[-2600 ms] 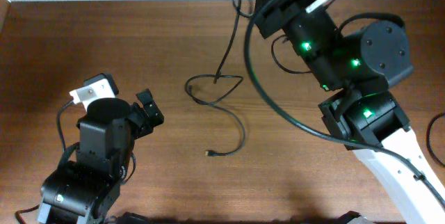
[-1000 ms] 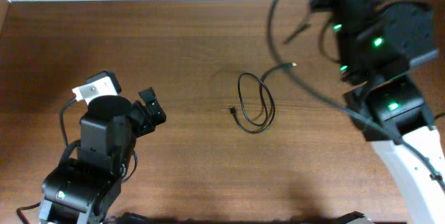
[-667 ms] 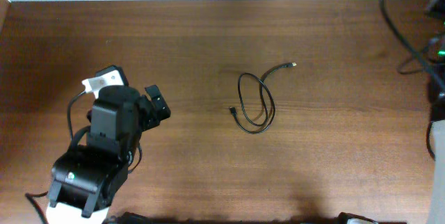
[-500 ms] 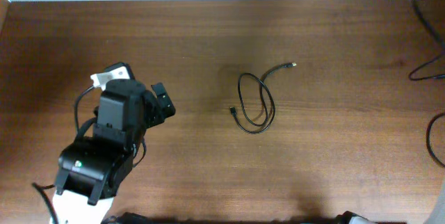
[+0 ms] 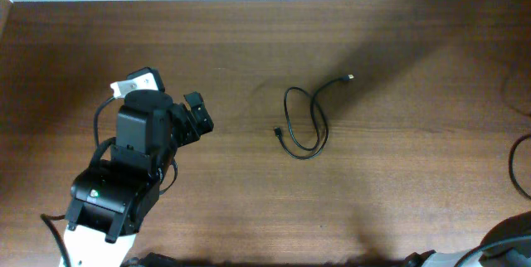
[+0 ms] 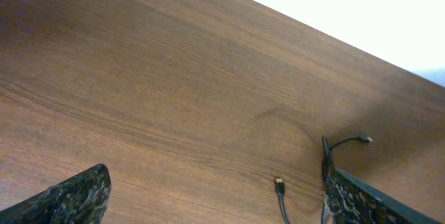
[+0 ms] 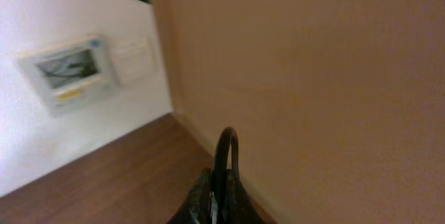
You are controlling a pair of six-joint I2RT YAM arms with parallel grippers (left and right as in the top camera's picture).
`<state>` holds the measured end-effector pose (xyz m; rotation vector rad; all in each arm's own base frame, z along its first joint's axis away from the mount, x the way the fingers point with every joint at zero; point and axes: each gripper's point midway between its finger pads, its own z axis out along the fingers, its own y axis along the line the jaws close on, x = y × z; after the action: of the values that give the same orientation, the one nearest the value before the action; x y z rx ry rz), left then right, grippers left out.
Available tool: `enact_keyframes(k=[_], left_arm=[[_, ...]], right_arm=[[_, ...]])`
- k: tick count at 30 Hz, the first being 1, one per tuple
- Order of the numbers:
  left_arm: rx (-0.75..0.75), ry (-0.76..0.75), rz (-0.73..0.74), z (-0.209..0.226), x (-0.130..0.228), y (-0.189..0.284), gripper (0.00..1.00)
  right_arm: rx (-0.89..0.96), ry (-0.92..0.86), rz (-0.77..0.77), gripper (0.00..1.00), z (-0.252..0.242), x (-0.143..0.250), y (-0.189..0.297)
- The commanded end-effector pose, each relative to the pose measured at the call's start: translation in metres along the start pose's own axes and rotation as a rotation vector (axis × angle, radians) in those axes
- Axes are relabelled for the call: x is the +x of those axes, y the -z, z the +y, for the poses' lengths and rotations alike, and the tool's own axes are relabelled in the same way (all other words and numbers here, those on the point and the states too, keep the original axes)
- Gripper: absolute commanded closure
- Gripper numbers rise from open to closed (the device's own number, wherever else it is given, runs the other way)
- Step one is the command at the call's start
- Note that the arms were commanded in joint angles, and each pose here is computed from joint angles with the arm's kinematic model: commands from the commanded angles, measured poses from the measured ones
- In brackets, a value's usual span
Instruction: Untangle cables
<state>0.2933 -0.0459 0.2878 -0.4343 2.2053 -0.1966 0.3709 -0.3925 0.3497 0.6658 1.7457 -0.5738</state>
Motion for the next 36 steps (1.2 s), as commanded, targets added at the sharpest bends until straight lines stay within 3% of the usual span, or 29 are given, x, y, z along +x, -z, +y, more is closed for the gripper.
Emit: enact_keyframes(k=[1, 2, 3, 7, 12, 17, 23, 28, 33, 36], left_arm=[[0.029, 0.012, -0.019, -0.006, -0.008, 0.005, 0.01], [0.029, 0.012, -0.018, -0.006, -0.008, 0.005, 0.01], [0.032, 0.012, -0.017, -0.006, -0.007, 0.005, 0.01], [0.037, 0.012, -0.014, -0.007, -0.007, 0.005, 0.01], [0.042, 0.011, -0.011, -0.008, -0.006, 0.005, 0.01], [0.05, -0.004, -0.026, -0.009, -0.009, 0.007, 0.01], [0.088, -0.017, -0.091, -0.014, -0.022, 0.019, 0.01], [0.09, -0.017, -0.092, -0.013, -0.021, 0.021, 0.01], [0.109, -0.018, -0.079, -0.015, -0.018, 0.023, 0.01], [0.135, -0.02, -0.064, -0.019, -0.016, 0.025, 0.01]], right_arm=[[0.232, 0.011, 0.061, 0.6, -0.052, 0.017, -0.003], [0.304, 0.013, 0.097, 0.42, -0.065, 0.027, -0.002], [0.351, 0.017, 0.129, 0.01, -0.073, 0.035, -0.001], [0.329, 0.02, 0.16, 0.01, -0.061, 0.043, -0.002], [0.026, 0.043, 0.157, 0.01, 0.027, 0.042, -0.01], [-0.564, 0.216, 0.137, 0.01, 0.211, 0.049, 0.03], [-0.918, 0.367, 0.303, 0.01, 0.353, 0.11, 0.124], [-1.053, 0.464, 0.478, 0.01, 0.394, 0.158, 0.191], [-1.05, 0.367, 0.776, 0.01, 0.401, 0.199, 0.247], [-1.087, 0.391, 0.87, 0.01, 0.412, 0.216, 0.287]])
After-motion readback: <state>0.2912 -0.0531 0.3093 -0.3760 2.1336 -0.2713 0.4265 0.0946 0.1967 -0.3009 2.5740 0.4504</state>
